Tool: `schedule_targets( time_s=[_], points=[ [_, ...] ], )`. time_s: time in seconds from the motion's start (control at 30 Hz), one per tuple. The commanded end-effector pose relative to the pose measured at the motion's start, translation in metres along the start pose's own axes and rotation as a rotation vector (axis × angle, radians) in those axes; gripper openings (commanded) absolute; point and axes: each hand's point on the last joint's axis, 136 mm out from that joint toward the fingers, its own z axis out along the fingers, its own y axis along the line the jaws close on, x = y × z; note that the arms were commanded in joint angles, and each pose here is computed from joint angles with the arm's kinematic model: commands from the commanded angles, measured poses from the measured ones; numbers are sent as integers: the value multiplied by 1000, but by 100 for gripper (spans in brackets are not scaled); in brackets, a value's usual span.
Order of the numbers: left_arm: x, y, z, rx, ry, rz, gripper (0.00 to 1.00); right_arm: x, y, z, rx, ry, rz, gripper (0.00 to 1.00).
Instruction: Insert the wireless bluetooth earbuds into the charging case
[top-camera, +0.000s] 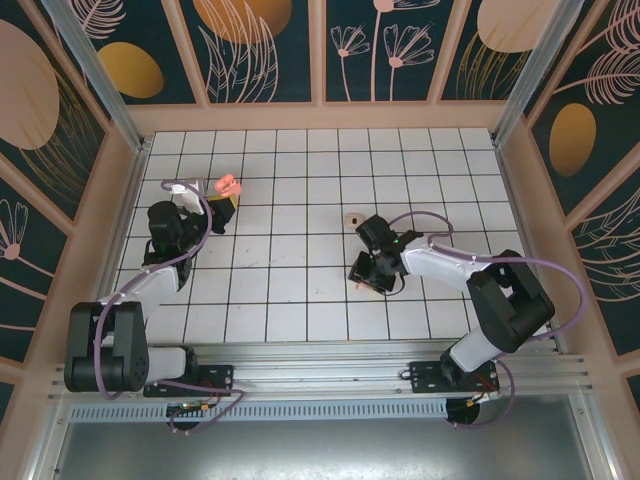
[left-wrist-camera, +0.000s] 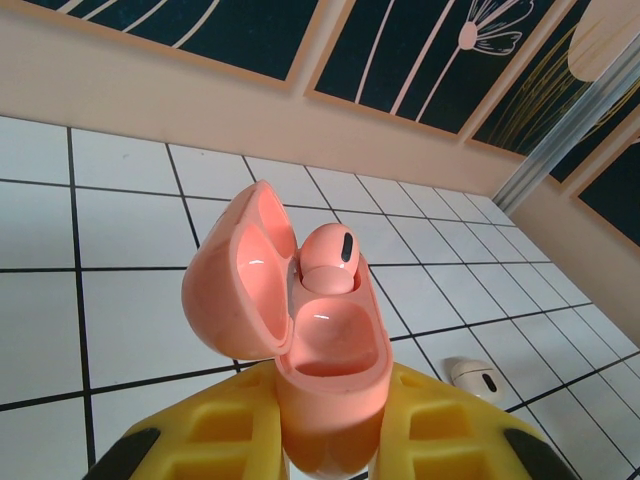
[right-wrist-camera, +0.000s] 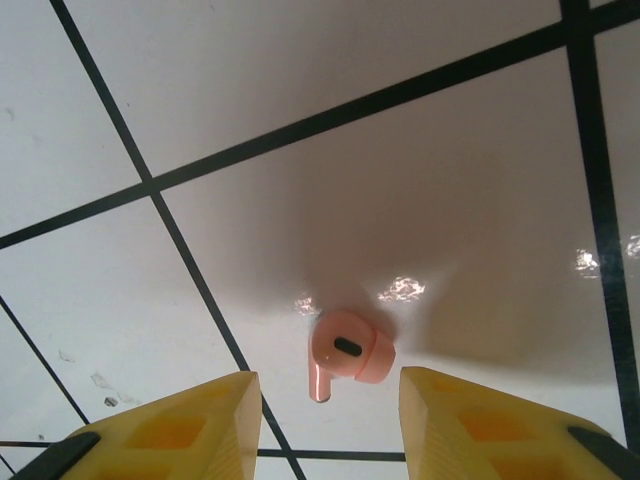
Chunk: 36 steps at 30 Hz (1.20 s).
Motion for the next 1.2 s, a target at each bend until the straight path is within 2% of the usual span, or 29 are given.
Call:
schedule_targets(
  time_s=[0.0,0.4,0.67,0.97,1.17],
  points=[
    [-12,-7,-1,9,-25,41,6,-7,1,4,-8,-14,-14,41],
    [-11,-6,-1,8,-23,38,6,-21,18,3,-46,-44,-45,40],
    [-11,-6,-1,7,-24,40,5,-22,12,-14,-2,-67,-35,42],
    [-11,-6,-1,9,-21,38,5,-14,5,-11,66,10,-83,41],
    [-10,-6,-2,4,-19,42,5,-13,11,0,61,53,-110,41]
  ],
)
